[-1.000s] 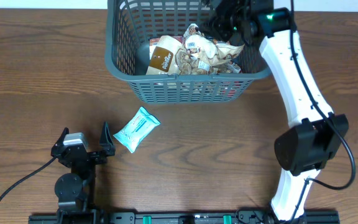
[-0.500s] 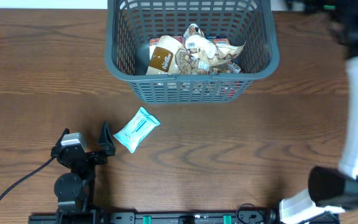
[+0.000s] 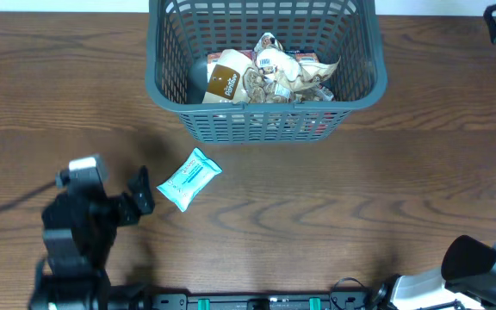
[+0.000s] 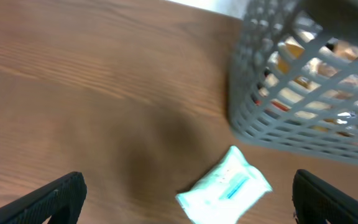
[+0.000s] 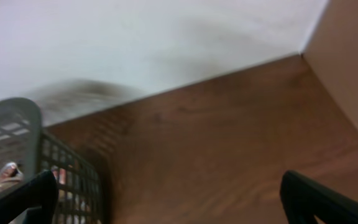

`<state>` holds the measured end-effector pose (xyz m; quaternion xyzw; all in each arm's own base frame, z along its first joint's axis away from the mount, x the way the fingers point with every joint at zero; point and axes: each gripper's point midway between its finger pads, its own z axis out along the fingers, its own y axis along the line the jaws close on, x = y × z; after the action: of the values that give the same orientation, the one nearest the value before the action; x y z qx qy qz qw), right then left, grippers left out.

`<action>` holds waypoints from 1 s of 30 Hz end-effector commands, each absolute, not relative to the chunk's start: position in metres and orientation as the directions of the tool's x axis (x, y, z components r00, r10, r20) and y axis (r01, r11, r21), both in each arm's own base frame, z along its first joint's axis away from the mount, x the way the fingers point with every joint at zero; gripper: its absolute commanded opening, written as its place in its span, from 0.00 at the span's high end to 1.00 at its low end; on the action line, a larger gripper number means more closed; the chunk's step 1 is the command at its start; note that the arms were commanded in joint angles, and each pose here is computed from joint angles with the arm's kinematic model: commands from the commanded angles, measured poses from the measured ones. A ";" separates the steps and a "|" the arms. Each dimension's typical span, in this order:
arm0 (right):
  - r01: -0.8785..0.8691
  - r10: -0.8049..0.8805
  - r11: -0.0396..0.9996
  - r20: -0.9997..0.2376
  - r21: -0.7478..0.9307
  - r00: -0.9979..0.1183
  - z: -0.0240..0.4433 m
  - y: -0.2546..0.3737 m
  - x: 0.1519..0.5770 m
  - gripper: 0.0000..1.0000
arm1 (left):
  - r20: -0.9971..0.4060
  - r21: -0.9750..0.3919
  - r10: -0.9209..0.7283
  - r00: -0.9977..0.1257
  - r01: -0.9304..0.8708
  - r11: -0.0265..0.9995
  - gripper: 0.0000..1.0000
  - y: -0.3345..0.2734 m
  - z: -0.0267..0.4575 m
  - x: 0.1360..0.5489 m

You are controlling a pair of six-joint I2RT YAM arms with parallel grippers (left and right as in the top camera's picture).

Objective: Pack container
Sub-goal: 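Withdraw the right gripper to the right edge of the table, then move the left gripper over the blue ZAPPY wipes pack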

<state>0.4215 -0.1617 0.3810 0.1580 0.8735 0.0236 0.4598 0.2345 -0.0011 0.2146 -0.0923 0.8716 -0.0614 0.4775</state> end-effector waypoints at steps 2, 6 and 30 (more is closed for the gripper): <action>0.348 0.374 0.918 -0.716 0.193 -0.590 0.330 -0.184 0.418 0.01 | -0.714 -0.267 -0.229 -0.662 -0.044 0.963 0.01 -0.022 0.227 0.252; 0.379 0.410 0.904 -0.647 0.196 -0.643 0.278 -0.189 0.415 0.01 | -0.599 -0.244 -0.200 -0.775 -0.061 0.968 0.01 -0.023 0.225 0.261; 0.316 0.364 0.931 -0.501 0.182 -0.785 0.164 -0.150 0.407 0.01 | -0.450 -0.092 0.290 -0.844 0.367 0.926 0.01 -0.076 0.202 0.244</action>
<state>0.4041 -0.1574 0.1673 0.1965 0.9395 0.0456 0.2768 0.2453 -0.0736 0.1969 0.1575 0.9593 -0.0853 0.2184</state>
